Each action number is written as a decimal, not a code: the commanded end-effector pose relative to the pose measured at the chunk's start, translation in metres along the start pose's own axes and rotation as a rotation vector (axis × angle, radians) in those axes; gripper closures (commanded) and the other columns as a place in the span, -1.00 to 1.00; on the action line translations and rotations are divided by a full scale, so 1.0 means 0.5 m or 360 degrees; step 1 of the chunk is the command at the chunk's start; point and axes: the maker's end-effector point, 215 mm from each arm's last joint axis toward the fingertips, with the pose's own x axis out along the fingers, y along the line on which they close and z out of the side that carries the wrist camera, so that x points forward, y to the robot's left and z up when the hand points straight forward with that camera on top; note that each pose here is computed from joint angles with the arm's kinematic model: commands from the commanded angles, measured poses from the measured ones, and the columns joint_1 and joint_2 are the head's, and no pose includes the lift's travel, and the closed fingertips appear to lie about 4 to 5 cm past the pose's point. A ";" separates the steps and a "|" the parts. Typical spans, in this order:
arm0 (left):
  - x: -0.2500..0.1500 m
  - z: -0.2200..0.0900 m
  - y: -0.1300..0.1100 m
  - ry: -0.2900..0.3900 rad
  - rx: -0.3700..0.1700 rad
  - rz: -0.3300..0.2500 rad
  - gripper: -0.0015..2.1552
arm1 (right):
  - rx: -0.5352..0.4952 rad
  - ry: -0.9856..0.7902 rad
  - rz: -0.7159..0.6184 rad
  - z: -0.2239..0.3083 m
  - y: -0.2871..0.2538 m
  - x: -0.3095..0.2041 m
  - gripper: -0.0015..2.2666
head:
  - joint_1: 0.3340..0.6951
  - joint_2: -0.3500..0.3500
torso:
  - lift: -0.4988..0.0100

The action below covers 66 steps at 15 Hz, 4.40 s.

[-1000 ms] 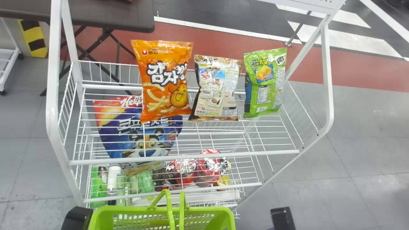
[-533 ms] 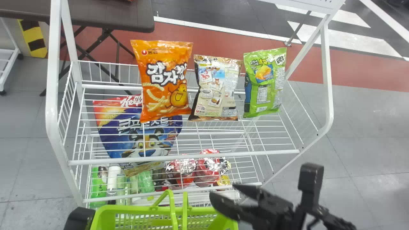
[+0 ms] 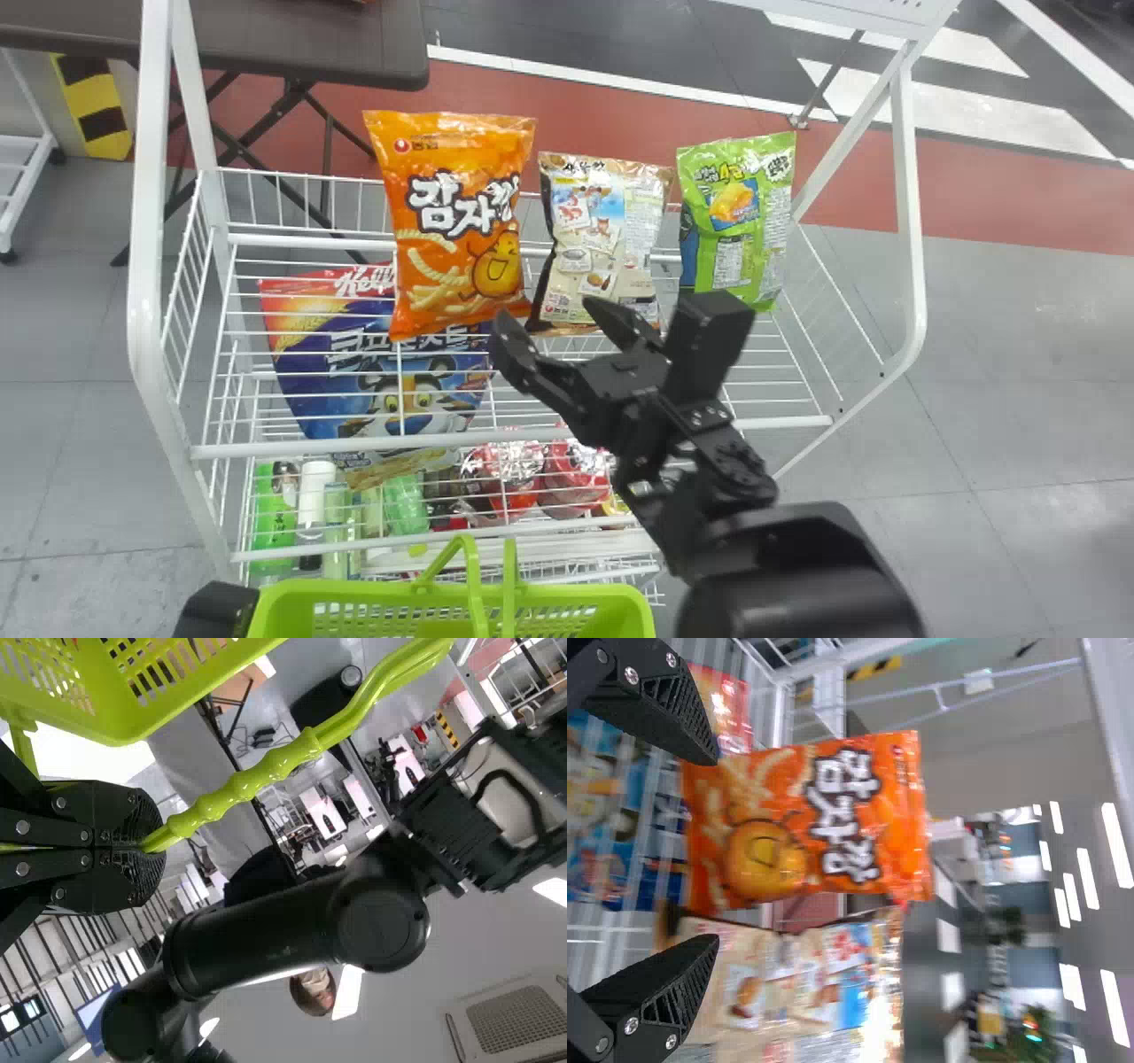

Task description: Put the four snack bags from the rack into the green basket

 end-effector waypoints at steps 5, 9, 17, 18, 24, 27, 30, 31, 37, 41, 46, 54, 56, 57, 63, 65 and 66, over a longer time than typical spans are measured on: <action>-0.003 0.011 0.000 -0.0005 0.0014 -0.0006 0.92 | -0.0074 -0.0093 0.0026 0.041 0.008 0.162 -0.84 | 1.00 -0.95 | 0.94; -0.001 0.034 0.009 0.0001 0.0027 -0.0027 0.92 | -0.0084 -0.0027 0.0040 0.038 -0.003 0.223 -0.84 | 1.00 -0.85 | 0.94; 0.001 0.040 0.018 0.0005 0.0006 -0.0036 0.92 | 0.0041 0.0113 0.0299 -0.019 0.056 0.221 0.65 | 1.00 -0.71 | 0.94; -0.001 0.040 0.021 0.0007 0.0005 -0.0030 0.92 | 0.0047 0.0093 0.0302 -0.009 0.056 0.206 0.65 | 1.00 -0.70 | 0.94; -0.001 0.030 0.018 0.0014 -0.0042 -0.0032 0.92 | 0.0050 -0.0008 0.0235 0.055 0.033 0.100 0.65 | 1.00 -0.78 | 0.94; -0.007 0.026 0.022 0.0016 -0.0045 -0.0014 0.92 | 0.0089 -0.0120 0.0211 0.113 0.020 -0.030 0.65 | 1.00 -0.91 | 0.94; -0.016 0.031 0.027 0.0010 -0.0038 0.0007 0.92 | 0.0192 -0.0118 0.0293 0.124 0.024 -0.155 0.64 | 1.00 -1.00 | 0.94; -0.019 0.032 0.029 0.0008 -0.0038 0.0011 0.92 | 0.0234 -0.0033 0.0310 0.099 0.027 -0.193 0.64 | 1.00 -1.00 | 0.94; -0.027 0.036 0.024 -0.0030 -0.0007 0.0041 0.92 | 0.0386 0.0510 0.0143 -0.097 -0.047 -0.350 0.65 | 1.00 -1.00 | 0.94; -0.028 0.046 0.023 -0.0043 0.0007 0.0038 0.92 | 0.0665 0.0851 0.0046 -0.252 -0.099 -0.447 0.68 | 1.00 -1.00 | 0.94; -0.026 0.054 0.032 -0.0031 0.0023 0.0072 0.92 | 0.1037 0.1132 0.0276 -0.355 0.032 -0.521 0.70 | 1.00 -1.00 | 0.94; -0.015 0.051 0.025 -0.0014 0.0017 0.0058 0.92 | 0.1061 0.1057 0.0520 -0.333 0.164 -0.481 0.70 | 1.00 -1.00 | 0.94; -0.009 0.049 0.021 -0.0005 0.0019 0.0047 0.92 | 0.1047 0.1036 0.0538 -0.339 0.179 -0.464 0.68 | 1.00 -1.00 | 0.94; -0.008 0.048 0.020 -0.0004 0.0019 0.0045 0.92 | 0.1041 0.1045 0.0535 -0.347 0.178 -0.459 0.38 | 1.00 -1.00 | 0.94; 0.002 0.053 0.022 0.0013 0.0035 0.0047 0.92 | 0.1108 0.1055 0.0676 -0.348 0.215 -0.470 -0.82 | 1.00 -1.00 | 0.94; 0.007 0.051 0.021 0.0023 0.0035 0.0039 0.92 | 0.1143 0.1050 0.0744 -0.344 0.235 -0.476 -0.82 | 1.00 -1.00 | 0.94; 0.007 0.050 0.021 0.0023 0.0032 0.0039 0.92 | 0.1146 0.1054 0.0776 -0.344 0.245 -0.479 -0.82 | 1.00 -1.00 | 0.94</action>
